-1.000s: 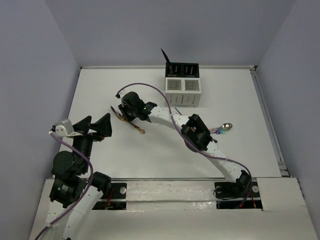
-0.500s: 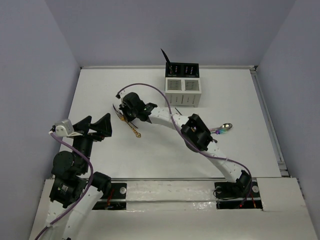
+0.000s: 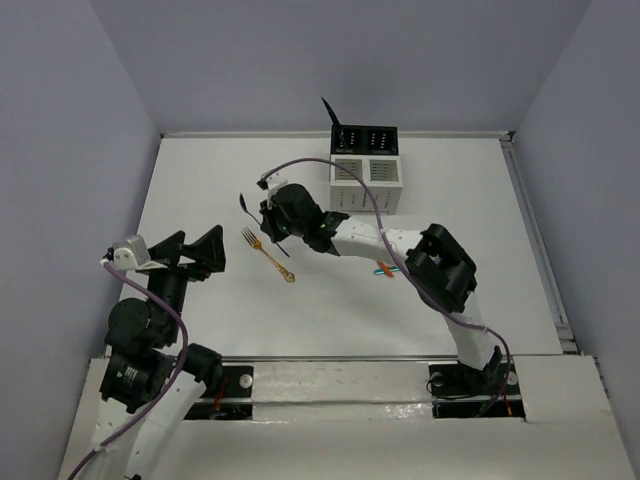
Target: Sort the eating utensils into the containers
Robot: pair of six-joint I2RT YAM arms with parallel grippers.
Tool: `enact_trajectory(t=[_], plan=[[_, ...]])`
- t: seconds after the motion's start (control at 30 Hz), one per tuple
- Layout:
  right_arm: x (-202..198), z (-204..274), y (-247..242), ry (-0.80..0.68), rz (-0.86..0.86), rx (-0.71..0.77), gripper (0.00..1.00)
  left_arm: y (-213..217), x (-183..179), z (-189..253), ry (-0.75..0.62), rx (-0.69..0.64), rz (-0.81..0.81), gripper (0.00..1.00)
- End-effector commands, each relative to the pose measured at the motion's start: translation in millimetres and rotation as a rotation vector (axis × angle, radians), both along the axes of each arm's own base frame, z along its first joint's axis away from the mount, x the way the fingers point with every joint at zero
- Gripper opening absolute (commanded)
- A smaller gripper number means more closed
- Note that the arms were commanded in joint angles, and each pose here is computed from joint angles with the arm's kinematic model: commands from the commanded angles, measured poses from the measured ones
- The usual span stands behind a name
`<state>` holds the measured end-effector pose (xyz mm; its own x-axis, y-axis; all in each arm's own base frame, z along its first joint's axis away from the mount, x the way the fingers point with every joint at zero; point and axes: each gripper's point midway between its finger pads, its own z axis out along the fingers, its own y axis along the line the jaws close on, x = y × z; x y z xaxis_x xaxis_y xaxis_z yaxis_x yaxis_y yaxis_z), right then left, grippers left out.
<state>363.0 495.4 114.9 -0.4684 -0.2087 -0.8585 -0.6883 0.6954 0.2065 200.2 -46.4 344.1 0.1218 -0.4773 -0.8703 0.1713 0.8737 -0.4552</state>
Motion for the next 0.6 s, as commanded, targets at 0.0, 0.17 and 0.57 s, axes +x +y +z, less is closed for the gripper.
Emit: enact_trajectory(t=[0.0, 0.17, 0.57], plan=[[3.7, 78.6, 10.7, -0.125, -0.024, 0.238, 0.00, -4.1, 4.4, 6.0, -0.023, -0.016, -0.012, 0.99], [1.0, 113.3, -4.8, -0.187, -0.073, 0.343, 0.00, -4.1, 5.0, 5.0, -0.017, -0.014, -0.011, 0.99], [65.5, 209.5, -123.7, -0.487, -0.375, 0.345, 0.00, -7.7, 5.8, 3.6, -0.018, -0.006, -0.028, 0.99]])
